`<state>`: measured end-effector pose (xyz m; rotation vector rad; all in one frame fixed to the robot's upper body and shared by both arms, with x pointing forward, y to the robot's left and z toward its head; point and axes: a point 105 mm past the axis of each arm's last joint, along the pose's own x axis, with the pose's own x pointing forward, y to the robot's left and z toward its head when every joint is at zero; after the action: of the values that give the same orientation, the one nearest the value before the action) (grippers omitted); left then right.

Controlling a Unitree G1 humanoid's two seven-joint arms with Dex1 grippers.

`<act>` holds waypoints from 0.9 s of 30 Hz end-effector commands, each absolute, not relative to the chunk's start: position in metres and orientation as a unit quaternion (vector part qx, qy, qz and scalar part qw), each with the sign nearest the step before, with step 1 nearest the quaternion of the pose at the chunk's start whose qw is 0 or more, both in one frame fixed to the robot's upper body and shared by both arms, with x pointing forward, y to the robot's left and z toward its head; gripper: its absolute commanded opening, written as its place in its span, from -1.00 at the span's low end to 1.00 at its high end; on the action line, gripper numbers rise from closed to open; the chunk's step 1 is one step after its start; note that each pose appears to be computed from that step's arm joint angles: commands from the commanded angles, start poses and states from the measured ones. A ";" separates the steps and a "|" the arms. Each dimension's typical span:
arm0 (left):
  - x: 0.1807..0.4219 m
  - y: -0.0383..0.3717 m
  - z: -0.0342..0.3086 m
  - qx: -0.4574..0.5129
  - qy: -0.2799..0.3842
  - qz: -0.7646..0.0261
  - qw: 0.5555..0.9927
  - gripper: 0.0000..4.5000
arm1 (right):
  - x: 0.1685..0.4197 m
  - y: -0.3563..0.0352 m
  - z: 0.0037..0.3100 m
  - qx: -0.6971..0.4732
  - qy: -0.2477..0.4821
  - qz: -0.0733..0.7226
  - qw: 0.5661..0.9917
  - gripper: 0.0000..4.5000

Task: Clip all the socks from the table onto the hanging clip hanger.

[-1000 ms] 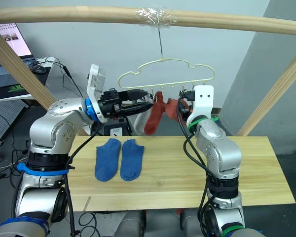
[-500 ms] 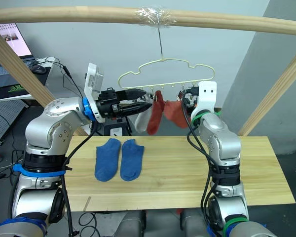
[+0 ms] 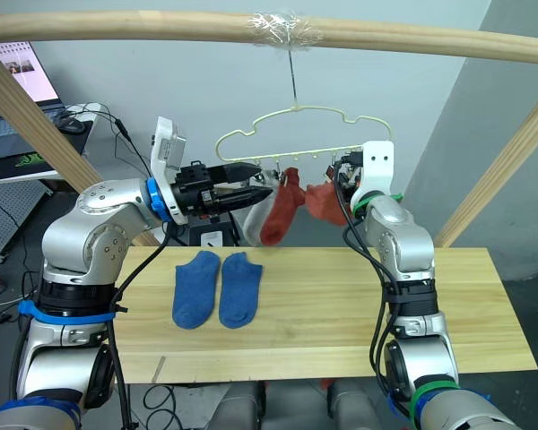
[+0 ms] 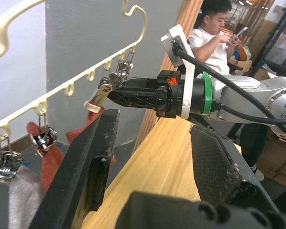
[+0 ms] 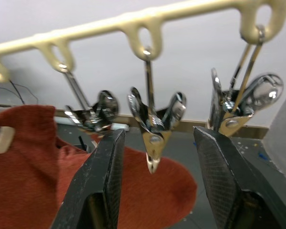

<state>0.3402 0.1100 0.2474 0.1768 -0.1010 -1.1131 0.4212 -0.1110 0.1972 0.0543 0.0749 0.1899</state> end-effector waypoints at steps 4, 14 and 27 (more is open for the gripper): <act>0.334 0.109 0.258 0.099 -0.070 -0.527 0.841 0.20 | 0.426 -0.118 0.220 0.024 -0.001 0.084 0.996 0.04; 0.335 0.108 0.255 0.099 -0.069 -0.523 0.844 0.20 | 0.435 -0.113 0.232 0.034 -0.009 0.087 0.996 0.04; 0.336 0.107 0.254 0.099 -0.069 -0.520 0.845 0.20 | 0.436 -0.108 0.233 0.042 -0.006 0.092 0.995 -0.13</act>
<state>0.3423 0.1120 0.2435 0.1720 -0.0931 -1.0845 0.4370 -0.1096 0.2109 0.0711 0.0568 0.1770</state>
